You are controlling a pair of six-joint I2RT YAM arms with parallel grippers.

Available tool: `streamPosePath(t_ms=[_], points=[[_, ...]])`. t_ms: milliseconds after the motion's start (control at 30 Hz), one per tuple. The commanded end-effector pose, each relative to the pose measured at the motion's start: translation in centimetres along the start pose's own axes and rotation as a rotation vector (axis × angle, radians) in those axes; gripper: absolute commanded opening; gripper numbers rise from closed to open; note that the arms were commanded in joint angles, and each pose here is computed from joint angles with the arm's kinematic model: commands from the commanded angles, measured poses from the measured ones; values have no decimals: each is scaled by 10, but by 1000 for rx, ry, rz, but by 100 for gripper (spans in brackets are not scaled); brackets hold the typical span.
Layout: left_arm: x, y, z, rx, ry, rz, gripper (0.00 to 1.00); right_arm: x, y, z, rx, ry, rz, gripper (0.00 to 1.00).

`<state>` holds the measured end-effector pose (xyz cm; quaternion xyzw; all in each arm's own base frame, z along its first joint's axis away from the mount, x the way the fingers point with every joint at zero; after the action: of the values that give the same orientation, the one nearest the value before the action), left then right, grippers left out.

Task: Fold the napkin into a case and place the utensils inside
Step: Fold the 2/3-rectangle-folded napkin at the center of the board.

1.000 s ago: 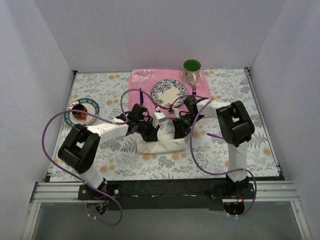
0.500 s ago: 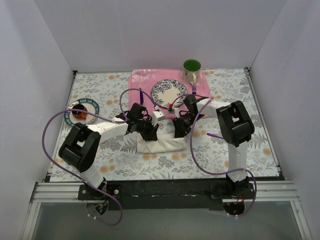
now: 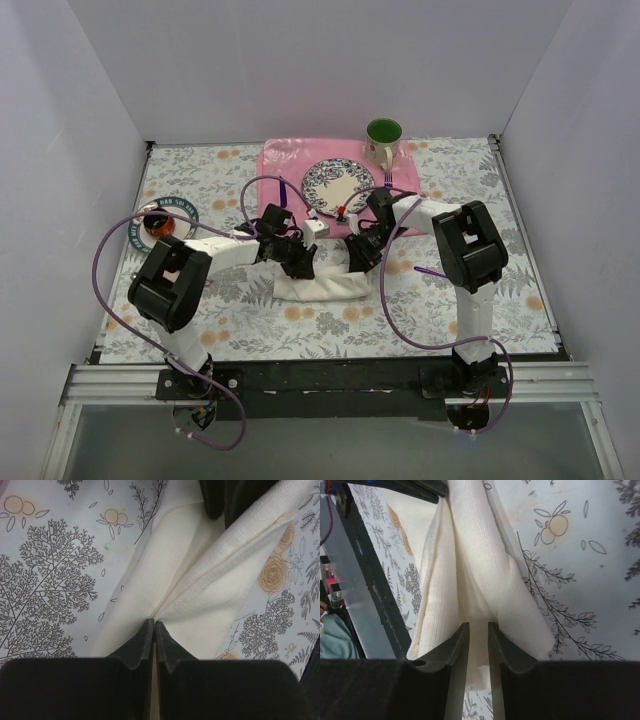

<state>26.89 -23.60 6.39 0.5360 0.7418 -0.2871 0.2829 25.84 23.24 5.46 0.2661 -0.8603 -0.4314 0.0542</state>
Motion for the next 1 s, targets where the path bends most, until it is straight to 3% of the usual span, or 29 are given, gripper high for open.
streamPosePath(t_ms=[0,267,500,700,967], points=[[-4,13,3,4,-25,-23,0,-18,-1,-15,76,-32,-73,31],[0,11,8,55,-13,-34,0,-16,25,-53,125,-68,-102,35],[5,12,12,83,17,-58,0,-18,69,-96,60,-194,-162,41],[9,15,18,103,41,-83,0,-13,95,-75,-37,-175,-190,43],[10,19,21,109,55,-92,0,-21,69,-27,-32,-181,-170,46]])
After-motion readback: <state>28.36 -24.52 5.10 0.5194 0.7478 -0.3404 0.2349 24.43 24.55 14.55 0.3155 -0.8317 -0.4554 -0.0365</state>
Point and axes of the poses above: each gripper's point midway between its finger pads, its own z axis out along the fingers, its own y axis along the line the jaws close on, x = y × z, the point moved 4 cm from there along -z, back along the fingers, and after that the axes turned 15 degrees about z, right-handed, at the moved point
